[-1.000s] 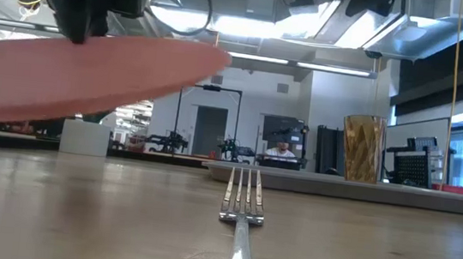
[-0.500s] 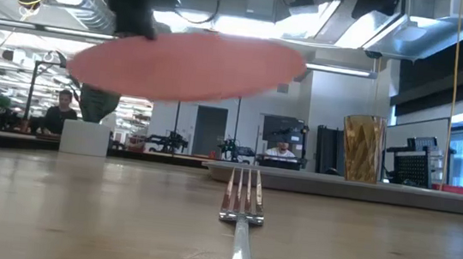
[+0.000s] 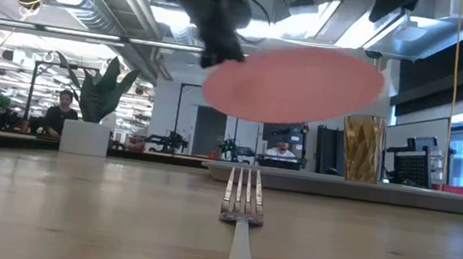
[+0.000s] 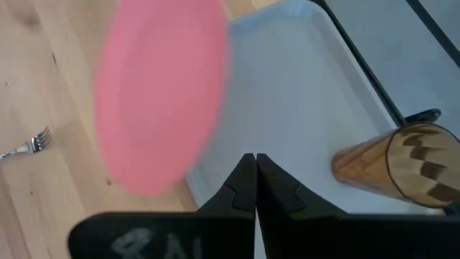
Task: Pick and place plate/cup/fork/spoon on tray
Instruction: Put the pink plate on the gray serving tray
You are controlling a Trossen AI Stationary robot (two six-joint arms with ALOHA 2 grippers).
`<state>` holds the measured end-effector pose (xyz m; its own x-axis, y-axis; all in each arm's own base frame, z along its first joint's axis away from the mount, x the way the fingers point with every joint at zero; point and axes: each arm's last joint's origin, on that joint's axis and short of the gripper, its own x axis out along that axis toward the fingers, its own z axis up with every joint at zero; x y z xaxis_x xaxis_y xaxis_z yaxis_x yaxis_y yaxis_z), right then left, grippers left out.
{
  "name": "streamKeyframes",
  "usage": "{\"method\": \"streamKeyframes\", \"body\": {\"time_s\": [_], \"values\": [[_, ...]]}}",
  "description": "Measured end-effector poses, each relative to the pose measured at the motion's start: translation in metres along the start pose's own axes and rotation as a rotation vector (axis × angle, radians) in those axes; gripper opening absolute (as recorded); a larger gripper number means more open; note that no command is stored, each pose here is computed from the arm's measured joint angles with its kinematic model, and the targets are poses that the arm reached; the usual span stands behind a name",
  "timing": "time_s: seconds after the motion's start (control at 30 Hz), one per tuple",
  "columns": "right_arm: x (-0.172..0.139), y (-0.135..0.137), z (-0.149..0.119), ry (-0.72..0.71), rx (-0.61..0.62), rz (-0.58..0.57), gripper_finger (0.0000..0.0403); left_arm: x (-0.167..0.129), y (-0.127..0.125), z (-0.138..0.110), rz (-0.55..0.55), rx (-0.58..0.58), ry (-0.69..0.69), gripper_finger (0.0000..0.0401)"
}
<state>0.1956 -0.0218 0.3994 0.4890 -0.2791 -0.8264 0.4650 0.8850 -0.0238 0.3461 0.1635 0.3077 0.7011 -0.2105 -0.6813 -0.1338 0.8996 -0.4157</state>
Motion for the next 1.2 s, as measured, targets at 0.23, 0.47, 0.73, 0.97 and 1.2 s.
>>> {"method": "streamKeyframes", "body": {"time_s": [0.23, 0.47, 0.73, 0.97, 1.2], "values": [[0.000, 0.000, -0.001, 0.005, -0.021, -0.003, 0.0002, 0.028, 0.052, 0.042, 0.044, 0.017, -0.042, 0.0000], [0.000, 0.000, -0.001, 0.005, -0.024, -0.003, 0.0002, 0.076, 0.090, 0.040, 0.044, -0.036, 0.027, 0.0000], [0.000, 0.000, -0.001, 0.008, -0.024, -0.004, 0.0002, 0.102, 0.108, 0.028, 0.102, -0.044, 0.083, 0.0000], [0.000, 0.000, -0.001, 0.011, -0.025, -0.004, 0.0002, 0.105, 0.107, 0.028, 0.181, 0.012, 0.101, 0.0009], [0.000, 0.000, -0.001, 0.012, -0.025, -0.004, 0.0002, 0.111, 0.100, 0.027, 0.264, 0.045, 0.124, 0.0021]]}}
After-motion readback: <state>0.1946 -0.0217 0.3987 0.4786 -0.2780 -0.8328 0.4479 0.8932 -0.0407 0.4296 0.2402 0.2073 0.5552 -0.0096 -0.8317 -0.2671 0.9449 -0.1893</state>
